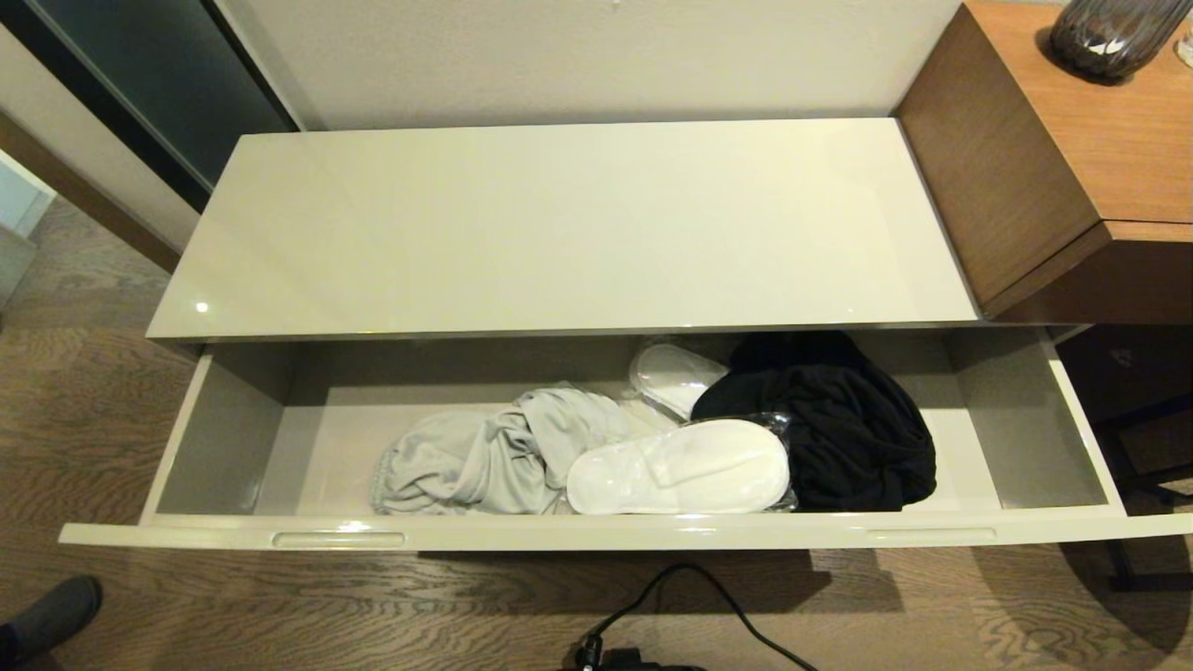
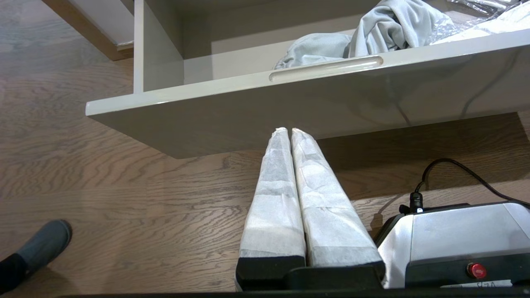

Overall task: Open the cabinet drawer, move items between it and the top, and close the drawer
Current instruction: Take out the T-shirt from the drawer

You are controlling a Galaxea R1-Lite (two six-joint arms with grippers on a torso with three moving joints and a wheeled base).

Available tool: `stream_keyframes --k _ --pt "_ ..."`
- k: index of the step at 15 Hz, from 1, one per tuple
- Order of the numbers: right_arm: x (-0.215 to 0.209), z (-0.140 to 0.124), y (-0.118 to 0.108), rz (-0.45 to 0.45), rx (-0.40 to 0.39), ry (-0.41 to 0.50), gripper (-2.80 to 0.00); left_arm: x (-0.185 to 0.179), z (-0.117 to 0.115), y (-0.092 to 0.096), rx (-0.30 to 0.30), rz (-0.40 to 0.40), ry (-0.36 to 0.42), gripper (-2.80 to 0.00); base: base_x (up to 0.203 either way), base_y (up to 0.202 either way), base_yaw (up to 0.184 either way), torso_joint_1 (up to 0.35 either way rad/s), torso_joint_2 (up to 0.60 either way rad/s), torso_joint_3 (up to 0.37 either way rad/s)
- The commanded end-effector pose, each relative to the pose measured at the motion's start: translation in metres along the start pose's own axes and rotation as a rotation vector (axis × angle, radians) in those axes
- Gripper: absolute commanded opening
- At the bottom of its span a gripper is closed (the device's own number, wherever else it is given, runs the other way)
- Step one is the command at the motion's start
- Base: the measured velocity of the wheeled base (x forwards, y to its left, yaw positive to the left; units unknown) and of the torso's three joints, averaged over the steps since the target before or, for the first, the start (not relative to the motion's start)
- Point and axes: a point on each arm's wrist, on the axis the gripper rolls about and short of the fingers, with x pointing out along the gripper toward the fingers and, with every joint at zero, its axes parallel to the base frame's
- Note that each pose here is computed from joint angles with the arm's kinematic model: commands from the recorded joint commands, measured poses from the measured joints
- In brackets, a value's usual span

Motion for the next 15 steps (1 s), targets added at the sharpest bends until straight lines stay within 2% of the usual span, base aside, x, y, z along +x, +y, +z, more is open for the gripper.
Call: stream_keyframes --k 1,3,5,7,15 --pt "0.0003 -0.0009 0.0 0.0 0.003 0.006 -2.8 0.0002 0.0 0.0 0.0 -0.002 0.004 -2.8 0.0 0.0 0.0 0.0 0.0 0.0" --pt "0.0003 -0.0008 0.0 0.0 0.003 0.004 -2.8 0.0002 0.0002 0.0 -0.001 -0.002 0.003 -2.8 0.0 0.0 0.0 0.0 0.0 0.0" --pt "0.0003 -0.0011 0.0 0.0 -0.009 0.007 -2.8 0.0003 0.0001 0.0006 -0.082 0.025 0.003 -2.8 0.0 0.0 0.0 0.0 0.0 0.0" --pt "0.0002 -0.0005 0.0 0.0 -0.003 0.004 -2.8 0.0003 0.0002 0.0008 -0.108 0.034 0.001 -2.8 0.0 0.0 0.0 0.0 0.0 0.0" --pt "0.0003 -0.0009 0.0 0.0 0.016 0.006 -2.8 0.0003 0.0001 0.0008 -0.11 0.035 0.003 -2.8 0.0 0.0 0.0 0.0 0.0 0.0"
